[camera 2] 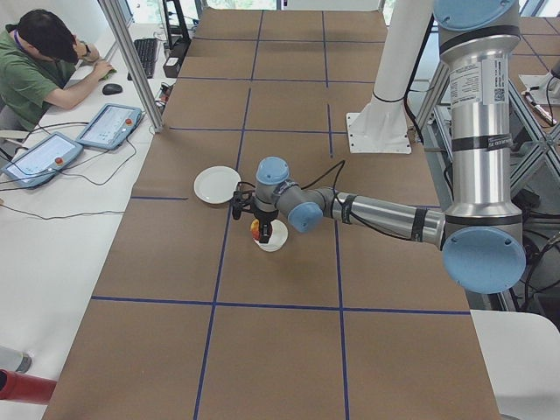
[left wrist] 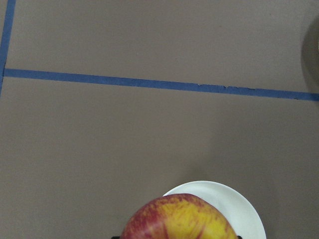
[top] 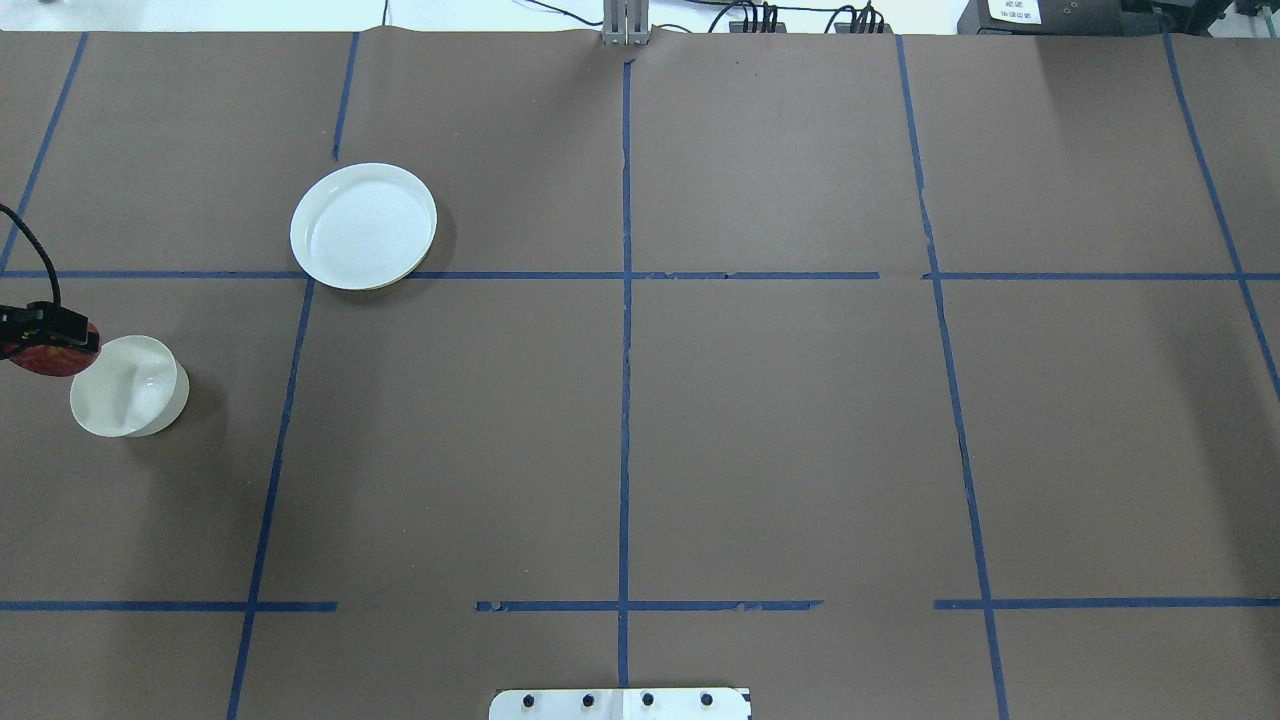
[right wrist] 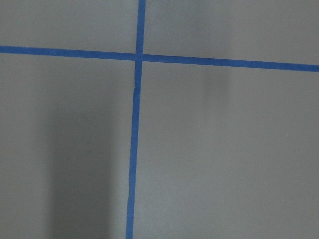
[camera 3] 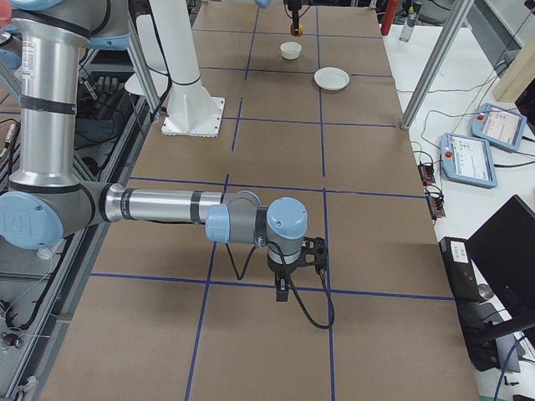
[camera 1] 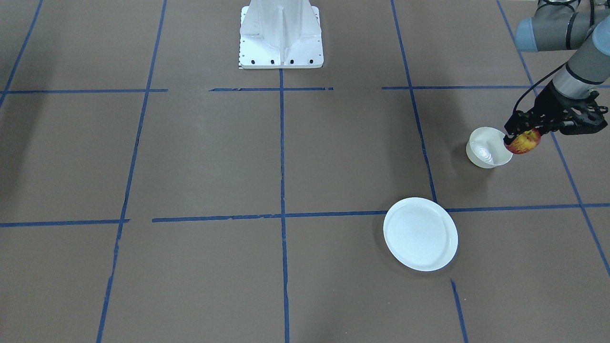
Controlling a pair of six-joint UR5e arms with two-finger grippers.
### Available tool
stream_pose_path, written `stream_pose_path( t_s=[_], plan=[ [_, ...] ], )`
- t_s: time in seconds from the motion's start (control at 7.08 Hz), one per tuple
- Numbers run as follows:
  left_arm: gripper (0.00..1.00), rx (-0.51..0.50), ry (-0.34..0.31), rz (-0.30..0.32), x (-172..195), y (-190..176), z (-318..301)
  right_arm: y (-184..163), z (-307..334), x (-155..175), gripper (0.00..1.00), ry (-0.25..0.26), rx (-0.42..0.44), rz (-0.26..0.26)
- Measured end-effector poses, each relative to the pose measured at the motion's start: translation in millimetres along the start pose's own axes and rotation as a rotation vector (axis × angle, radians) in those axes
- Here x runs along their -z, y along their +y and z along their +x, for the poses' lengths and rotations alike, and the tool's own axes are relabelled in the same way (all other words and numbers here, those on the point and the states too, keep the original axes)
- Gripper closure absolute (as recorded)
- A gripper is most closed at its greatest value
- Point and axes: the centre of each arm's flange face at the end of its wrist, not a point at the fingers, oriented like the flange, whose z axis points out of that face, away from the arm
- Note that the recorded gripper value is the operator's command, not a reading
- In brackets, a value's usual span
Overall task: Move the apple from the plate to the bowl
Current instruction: 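Lower the apple into the white bowl and open the left gripper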
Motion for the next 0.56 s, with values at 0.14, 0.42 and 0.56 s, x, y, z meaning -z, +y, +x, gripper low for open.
stream_pose_path(
  t_s=[0.14, 0.42, 0.56],
  plan=[
    [0.43, 0.005, -0.003, -0.001, -9, 6, 6, 0, 0, 0, 0.00, 0.000, 0.000, 0.000],
    [0.43, 0.008, -0.001, -0.015, -22, 16, 15, 0, 0, 0, 0.00, 0.000, 0.000, 0.000],
    [0.43, 0.005, 0.000, -0.025, -30, 21, 17, 0, 0, 0, 0.00, 0.000, 0.000, 0.000]
  ],
)
